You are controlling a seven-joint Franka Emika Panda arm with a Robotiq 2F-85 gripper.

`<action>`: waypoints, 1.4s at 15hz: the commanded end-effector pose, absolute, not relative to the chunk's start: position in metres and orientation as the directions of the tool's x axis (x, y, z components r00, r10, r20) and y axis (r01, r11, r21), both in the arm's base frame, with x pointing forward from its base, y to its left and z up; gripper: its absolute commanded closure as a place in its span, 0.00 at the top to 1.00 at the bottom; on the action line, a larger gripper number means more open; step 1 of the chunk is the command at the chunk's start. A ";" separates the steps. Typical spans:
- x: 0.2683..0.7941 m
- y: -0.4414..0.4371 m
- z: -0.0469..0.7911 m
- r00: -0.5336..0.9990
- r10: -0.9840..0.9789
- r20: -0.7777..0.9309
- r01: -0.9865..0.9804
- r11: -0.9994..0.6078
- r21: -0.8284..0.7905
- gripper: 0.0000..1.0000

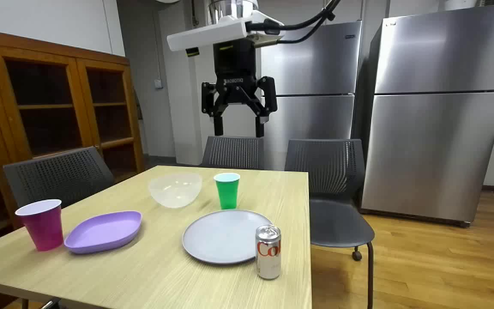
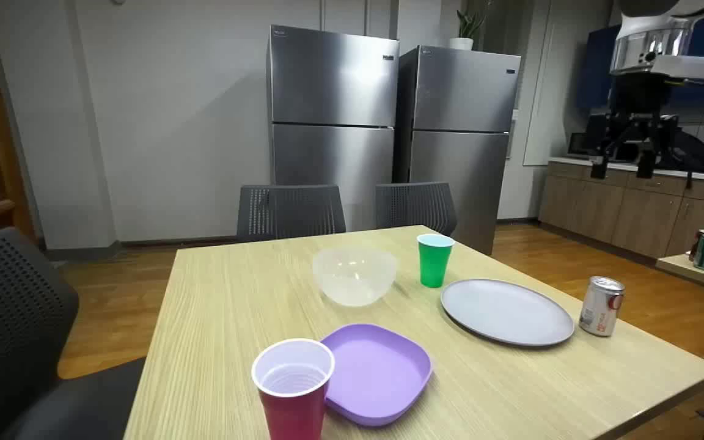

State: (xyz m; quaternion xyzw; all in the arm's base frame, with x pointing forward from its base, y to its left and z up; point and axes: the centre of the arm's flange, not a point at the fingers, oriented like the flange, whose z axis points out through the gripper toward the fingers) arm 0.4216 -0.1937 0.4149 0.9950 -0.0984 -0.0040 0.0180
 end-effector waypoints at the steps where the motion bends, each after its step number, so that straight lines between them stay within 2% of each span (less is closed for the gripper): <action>1: 0.422 -0.194 0.415 0.981 -0.196 -0.005 -0.196 -0.980 0.037 1.00; 17: 0.422 -0.194 0.414 0.981 -0.196 -0.006 -0.196 -0.980 0.037 1.00; 21: 0.429 -0.195 0.395 0.984 -0.171 0.043 -0.174 -0.982 0.076 1.00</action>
